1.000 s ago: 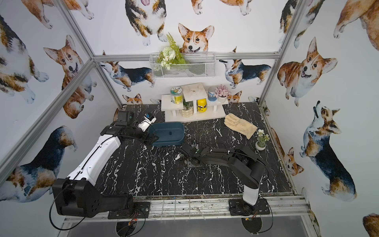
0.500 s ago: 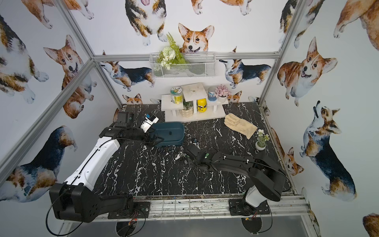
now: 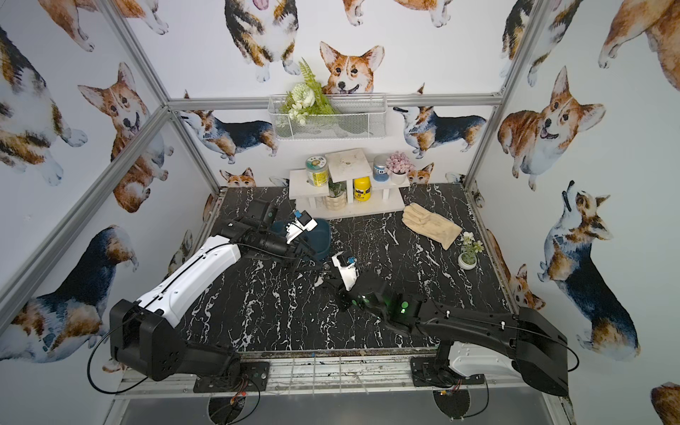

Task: Put the nuts on the desktop into the storage box
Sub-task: Pick up the nut from the center of the board.

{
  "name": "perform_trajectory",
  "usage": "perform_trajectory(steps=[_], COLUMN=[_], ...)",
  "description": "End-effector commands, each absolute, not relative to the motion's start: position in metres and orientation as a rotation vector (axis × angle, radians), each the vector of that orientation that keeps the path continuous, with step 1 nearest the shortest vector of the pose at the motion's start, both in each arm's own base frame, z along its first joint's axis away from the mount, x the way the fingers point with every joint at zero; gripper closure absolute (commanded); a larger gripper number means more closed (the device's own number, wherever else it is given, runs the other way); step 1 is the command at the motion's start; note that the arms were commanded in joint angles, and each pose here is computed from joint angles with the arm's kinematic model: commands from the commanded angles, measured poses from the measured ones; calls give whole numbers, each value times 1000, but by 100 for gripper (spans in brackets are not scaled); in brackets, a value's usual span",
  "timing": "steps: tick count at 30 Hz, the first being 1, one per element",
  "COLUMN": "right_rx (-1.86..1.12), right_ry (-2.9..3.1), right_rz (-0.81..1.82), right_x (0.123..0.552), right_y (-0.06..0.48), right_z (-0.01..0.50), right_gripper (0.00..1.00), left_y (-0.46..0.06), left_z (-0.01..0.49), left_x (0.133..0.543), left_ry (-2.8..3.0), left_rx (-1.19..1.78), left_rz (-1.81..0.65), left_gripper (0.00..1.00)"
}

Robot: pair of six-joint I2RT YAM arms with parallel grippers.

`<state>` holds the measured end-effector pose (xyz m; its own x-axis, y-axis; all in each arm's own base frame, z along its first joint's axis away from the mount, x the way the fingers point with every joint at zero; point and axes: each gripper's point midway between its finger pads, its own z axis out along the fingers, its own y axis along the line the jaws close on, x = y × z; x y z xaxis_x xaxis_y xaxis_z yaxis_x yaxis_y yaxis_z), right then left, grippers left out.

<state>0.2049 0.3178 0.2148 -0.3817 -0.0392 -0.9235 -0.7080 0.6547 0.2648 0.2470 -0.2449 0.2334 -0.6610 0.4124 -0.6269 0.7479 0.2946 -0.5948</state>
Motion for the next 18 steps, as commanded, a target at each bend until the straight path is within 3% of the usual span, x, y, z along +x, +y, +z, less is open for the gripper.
perform_trajectory(steps=[1,5,11,18], right_rx=[-608,-654,-658,-600], right_ry=[1630,1604,1558,1585], right_rz=[840,810,810,723], right_x=[205,203,201,211], right_y=[322,326,326,319], right_z=[259,263,268,262], right_gripper=[77,76,77,77], left_y=[-254,-264,-268,-270], left_z=[236,235,237,235], left_x=[229,214,204,197], left_ry=[2239,2228,2216,2214], left_rx=[1058,1123,1157,1179], left_rz=[-1439,-1445,-1490,-1531], left_gripper=[13,15,28,49])
